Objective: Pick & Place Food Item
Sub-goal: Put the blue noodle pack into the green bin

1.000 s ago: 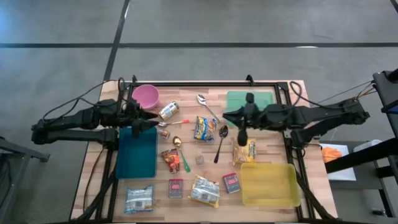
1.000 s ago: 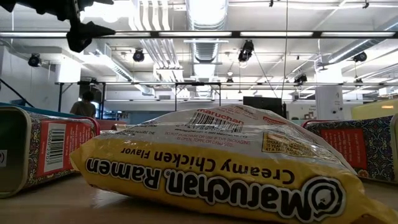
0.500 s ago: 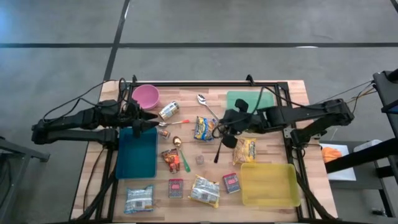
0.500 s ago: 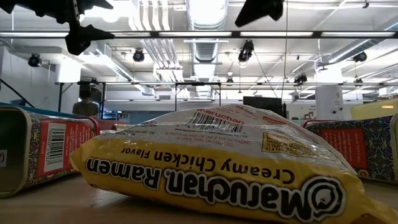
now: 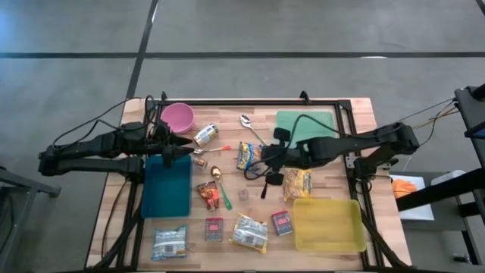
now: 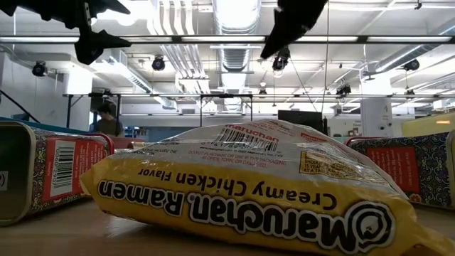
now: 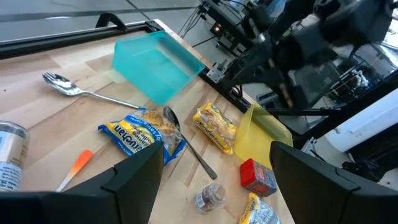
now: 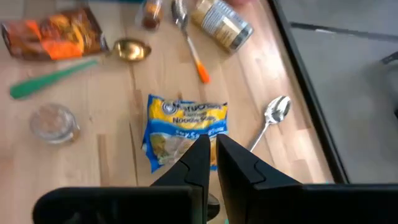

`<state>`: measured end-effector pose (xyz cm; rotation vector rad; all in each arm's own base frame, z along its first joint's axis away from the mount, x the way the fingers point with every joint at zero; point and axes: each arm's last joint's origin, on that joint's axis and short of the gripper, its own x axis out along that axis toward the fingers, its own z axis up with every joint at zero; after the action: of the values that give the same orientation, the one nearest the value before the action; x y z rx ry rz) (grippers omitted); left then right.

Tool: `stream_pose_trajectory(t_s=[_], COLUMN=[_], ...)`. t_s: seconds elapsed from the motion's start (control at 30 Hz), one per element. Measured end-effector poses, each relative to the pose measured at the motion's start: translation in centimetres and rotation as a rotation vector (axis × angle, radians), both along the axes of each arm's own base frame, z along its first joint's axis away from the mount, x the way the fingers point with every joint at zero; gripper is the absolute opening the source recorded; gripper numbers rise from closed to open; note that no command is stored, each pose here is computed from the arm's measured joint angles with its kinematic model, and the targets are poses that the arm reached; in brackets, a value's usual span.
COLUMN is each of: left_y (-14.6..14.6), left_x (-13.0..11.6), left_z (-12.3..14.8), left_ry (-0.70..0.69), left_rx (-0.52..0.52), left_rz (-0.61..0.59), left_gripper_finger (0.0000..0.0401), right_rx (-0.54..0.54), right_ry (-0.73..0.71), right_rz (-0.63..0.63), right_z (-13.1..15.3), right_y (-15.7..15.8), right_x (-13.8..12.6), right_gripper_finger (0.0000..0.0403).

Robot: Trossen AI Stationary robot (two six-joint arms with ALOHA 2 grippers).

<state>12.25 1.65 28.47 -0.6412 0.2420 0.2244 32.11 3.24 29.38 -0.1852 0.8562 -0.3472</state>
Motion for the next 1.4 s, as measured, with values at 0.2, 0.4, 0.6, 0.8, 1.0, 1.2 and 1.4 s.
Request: stream_pose_trajectory(t_s=[0.2,0.4,0.6,0.8,1.0,1.2,1.4], left_y=[0.0,0.0,0.1,0.1,0.1,0.1,0.1], left_x=[0.0,0.0,0.0,0.0,0.0,0.0,0.0], left_z=[0.0,0.0,-0.1,-0.1,-0.1,-0.1,-0.1], left_ry=[0.001,0.004,0.006,0.007,0.007,0.007,0.005], left_rx=[0.000,0.002,0.011,0.012,0.009,0.009,-0.001], left_rz=[0.000,0.007,0.027,0.031,0.032,0.032,0.036], left_gripper_finger=[0.0299,0.0299,0.0299,0.0299,0.0299,0.0299,0.0299], right_rx=[0.021,0.062,0.049,0.034,0.102,0.163,-0.070], right_ry=[0.031,0.008,0.027,0.027,0.053,0.106,0.179], right_rz=[-0.036,-0.093,-0.067,-0.051,-0.024,0.053,0.064], right_z=[-1.5,-1.9,-1.6,-1.5,-1.6,-2.3,-4.6], right_y=[0.1,0.1,0.1,0.1,-0.4,-0.7,-1.0], right_x=[0.9,1.2,0.8,0.8,0.8,1.0,2.6], right_gripper_finger=[0.0024,0.0024,0.0024,0.0024,0.0028,0.0102,0.0220])
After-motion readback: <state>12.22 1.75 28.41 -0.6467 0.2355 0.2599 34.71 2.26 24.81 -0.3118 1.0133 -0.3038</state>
